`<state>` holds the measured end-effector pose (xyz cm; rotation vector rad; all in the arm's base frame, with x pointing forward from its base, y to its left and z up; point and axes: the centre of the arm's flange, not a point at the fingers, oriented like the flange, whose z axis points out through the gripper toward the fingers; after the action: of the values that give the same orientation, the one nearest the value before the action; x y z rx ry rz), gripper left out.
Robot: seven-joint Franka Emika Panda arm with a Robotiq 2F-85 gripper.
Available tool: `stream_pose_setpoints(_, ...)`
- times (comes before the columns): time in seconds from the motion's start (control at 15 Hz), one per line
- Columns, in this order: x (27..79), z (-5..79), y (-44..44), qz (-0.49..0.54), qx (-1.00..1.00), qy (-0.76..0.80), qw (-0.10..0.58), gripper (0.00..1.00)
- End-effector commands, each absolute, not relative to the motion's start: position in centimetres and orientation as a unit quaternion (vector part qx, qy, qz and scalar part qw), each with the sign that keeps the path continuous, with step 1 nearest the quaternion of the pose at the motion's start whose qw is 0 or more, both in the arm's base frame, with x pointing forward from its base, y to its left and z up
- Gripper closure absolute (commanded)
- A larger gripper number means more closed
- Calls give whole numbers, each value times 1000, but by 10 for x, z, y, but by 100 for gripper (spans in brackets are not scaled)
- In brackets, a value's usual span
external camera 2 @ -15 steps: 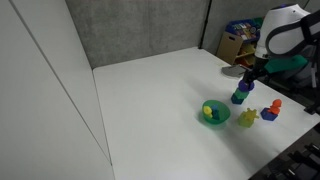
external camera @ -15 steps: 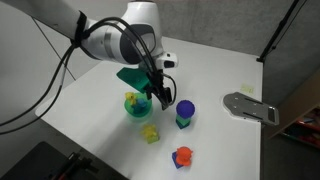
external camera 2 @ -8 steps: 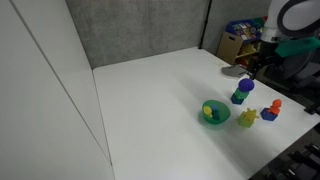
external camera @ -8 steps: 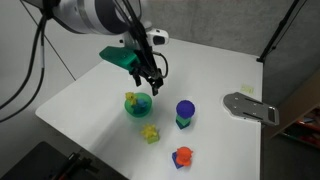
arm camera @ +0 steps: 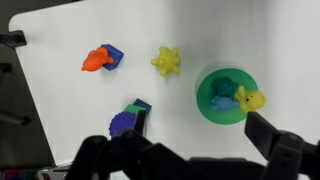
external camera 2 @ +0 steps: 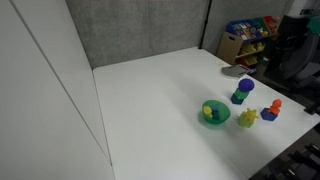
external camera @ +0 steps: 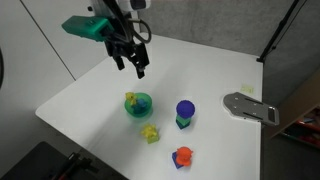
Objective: Pick up the orange toy from the green bowl and put it on the blue block
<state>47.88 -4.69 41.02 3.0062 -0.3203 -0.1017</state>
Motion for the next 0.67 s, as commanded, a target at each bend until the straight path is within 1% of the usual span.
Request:
stream_pose_setpoints(0.0, 440, 448, -37, -14, 997, -76, 28, 0)
stream_pose_setpoints(0.27, 415, 482, -31, 13, 998, -63, 0, 0)
stream_pose_setpoints(0.6, 394, 512, -24, 35, 996, -75, -13, 0)
